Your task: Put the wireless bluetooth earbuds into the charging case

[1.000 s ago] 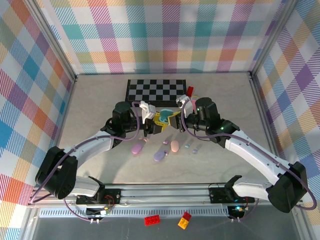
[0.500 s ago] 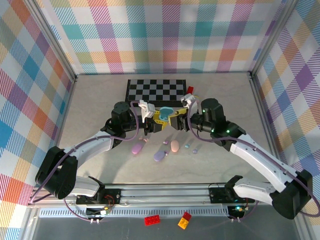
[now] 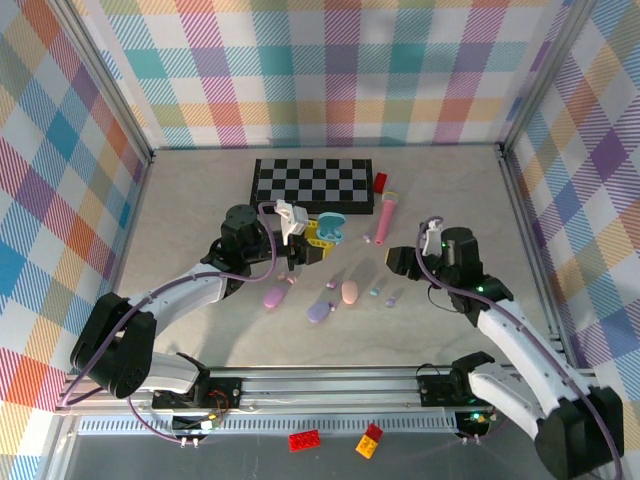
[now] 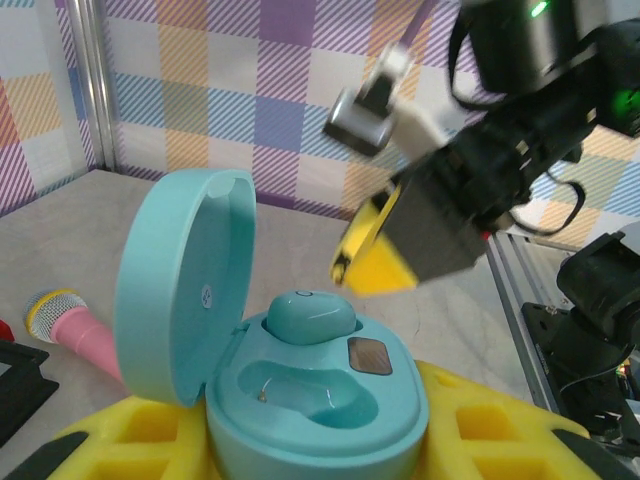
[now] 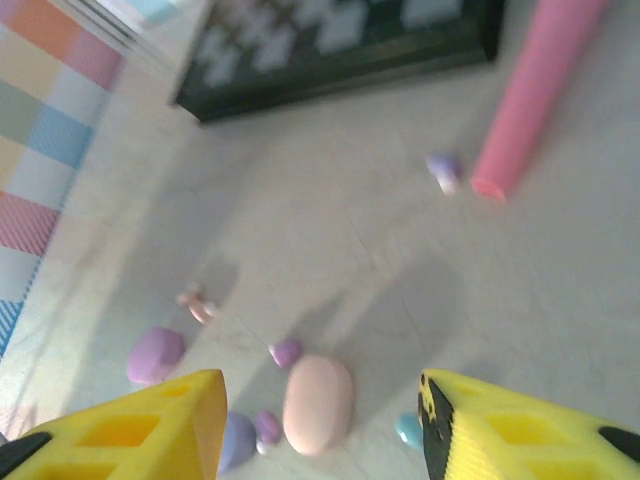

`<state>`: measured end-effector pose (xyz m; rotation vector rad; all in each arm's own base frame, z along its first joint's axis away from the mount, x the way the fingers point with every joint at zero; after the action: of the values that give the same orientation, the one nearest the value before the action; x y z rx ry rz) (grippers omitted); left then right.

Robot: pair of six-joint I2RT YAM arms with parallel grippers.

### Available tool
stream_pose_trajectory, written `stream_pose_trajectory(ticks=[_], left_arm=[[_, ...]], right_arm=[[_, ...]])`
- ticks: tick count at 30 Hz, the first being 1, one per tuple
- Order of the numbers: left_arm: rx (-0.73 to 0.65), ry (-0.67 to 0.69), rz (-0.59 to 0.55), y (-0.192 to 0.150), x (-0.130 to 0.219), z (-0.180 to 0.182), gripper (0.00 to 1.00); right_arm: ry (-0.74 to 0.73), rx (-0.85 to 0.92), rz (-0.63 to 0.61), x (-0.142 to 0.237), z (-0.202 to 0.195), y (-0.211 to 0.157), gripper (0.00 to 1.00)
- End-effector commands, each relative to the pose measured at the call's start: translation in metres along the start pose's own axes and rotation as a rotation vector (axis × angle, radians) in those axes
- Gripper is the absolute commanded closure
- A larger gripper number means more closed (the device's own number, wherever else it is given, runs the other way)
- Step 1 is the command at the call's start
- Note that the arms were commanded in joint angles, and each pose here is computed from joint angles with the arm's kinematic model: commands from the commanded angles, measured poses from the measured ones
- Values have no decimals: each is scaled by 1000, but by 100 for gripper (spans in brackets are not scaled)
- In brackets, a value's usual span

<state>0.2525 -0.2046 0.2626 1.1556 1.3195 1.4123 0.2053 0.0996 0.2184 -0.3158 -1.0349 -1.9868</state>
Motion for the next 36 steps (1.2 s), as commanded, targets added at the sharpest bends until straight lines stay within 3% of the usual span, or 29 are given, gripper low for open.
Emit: stream_pose_trajectory(ticks=[1,17,30,36], left_arm=[[-31,-11,-48,10,3,0,66],[-28,-14,-74,13,5,-3,67],[-3,10,-130,11,11,7,67],[-4,17,-138,11,13,7,67]], right_arm=[[-28,-147,131,-22,-12,-11,48],[-76,-213,442,-128,-43,-26,49],[-132,-236,545,-109,-47,-64,52],[-148,-224,533,-100,-44,-69,52]])
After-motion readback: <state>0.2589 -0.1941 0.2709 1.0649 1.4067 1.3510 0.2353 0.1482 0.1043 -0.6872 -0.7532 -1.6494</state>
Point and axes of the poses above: each hand's point on the last joint's axis, 136 mm out from that joint toward the fingers, its own x axis back along the fingers, its own z axis along the line the jaws close on, y = z × x, the point moved 10 cm from there along x, back along the fingers, and after that the axes turned 6 degrees about -x, right-handed, at the moved point
